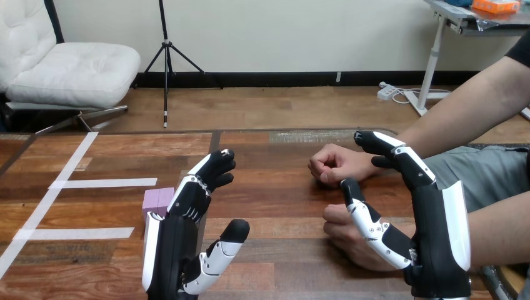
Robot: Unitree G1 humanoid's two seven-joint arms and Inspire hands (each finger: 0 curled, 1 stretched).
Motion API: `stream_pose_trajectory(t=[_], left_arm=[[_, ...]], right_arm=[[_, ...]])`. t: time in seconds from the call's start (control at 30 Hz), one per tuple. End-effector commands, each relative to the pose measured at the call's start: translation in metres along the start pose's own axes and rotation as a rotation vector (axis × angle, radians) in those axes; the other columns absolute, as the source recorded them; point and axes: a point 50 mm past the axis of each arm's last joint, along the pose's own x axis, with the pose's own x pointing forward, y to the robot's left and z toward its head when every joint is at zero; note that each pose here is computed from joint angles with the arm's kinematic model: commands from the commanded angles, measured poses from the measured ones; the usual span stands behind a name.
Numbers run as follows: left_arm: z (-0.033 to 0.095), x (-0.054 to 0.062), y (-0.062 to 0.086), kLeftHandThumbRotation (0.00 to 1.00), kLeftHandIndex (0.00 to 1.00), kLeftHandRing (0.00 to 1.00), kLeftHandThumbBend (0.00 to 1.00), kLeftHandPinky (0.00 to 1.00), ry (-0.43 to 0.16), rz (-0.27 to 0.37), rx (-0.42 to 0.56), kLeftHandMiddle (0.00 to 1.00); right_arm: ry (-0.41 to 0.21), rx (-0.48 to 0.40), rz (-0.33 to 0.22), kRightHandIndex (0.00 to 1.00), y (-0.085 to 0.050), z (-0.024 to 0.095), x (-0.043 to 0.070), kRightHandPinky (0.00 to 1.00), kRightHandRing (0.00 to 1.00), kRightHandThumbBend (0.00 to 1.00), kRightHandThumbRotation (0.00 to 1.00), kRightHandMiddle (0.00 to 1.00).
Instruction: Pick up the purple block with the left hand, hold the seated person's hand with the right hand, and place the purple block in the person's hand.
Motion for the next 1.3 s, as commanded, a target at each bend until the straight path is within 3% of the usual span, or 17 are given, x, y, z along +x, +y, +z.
stream_pose_trajectory(t=[0.0, 1.27], left_arm=[[0.007, 0.0145, -0.0005, 0.64, 0.81, 0.81, 0.71, 0.77, -0.089, -0.008, 0.006, 0.83], [0.0062, 0.0142, -0.002, 0.64, 0.81, 0.81, 0.72, 0.76, -0.079, 0.002, 0.016, 0.82]], right_arm=[[-0.071, 0.008, -0.033, 0.74, -0.0032, 0.0109, 0.0115, 0.7, 0.75, 0.37, 0.37, 0.76], [-0.071, 0.008, -0.03, 0.74, -0.0037, 0.0104, 0.0131, 0.7, 0.75, 0.37, 0.38, 0.76]])
